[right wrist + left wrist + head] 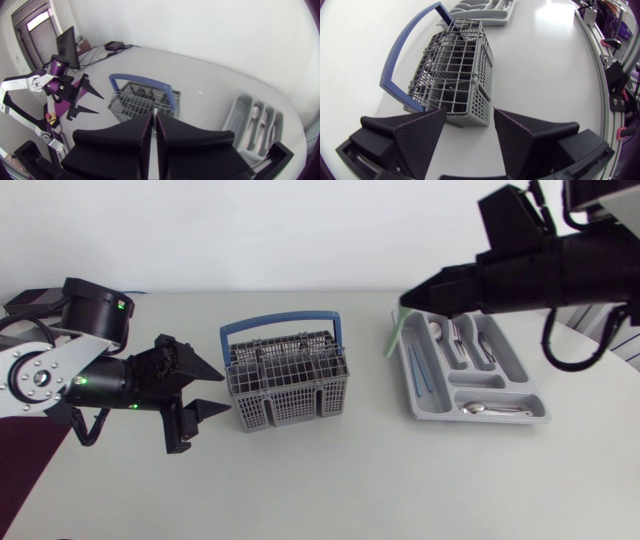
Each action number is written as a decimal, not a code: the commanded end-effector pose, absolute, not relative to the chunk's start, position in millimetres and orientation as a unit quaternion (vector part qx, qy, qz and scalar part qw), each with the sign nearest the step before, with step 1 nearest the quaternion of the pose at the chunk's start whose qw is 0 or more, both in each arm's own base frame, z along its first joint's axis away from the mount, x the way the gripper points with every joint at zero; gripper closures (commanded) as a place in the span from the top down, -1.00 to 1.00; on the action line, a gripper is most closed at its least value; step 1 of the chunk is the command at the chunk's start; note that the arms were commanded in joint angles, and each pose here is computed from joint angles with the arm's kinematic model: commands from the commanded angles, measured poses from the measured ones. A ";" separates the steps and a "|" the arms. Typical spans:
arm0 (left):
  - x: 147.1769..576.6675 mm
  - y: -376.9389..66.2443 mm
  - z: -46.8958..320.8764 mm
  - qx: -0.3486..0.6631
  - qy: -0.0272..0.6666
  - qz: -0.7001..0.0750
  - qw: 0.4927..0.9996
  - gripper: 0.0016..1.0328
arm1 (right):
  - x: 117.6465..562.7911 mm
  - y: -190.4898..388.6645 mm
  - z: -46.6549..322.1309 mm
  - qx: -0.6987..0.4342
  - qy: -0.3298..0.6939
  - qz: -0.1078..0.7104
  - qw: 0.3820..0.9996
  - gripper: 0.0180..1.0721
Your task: Unload the cutlery basket into the drawer organizer.
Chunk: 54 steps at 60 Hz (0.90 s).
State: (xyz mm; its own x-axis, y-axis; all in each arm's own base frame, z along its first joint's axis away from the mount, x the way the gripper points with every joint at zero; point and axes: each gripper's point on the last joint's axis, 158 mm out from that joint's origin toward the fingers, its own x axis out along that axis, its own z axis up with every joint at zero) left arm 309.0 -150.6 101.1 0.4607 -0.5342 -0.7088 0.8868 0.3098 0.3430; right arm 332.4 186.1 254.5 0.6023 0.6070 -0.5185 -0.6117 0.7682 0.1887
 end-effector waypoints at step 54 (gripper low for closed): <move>298.5 -155.6 107.7 0.359 0.238 -0.464 0.774 0.56 | 377.6 -73.4 7.4 -0.197 0.485 -0.009 0.852 -0.89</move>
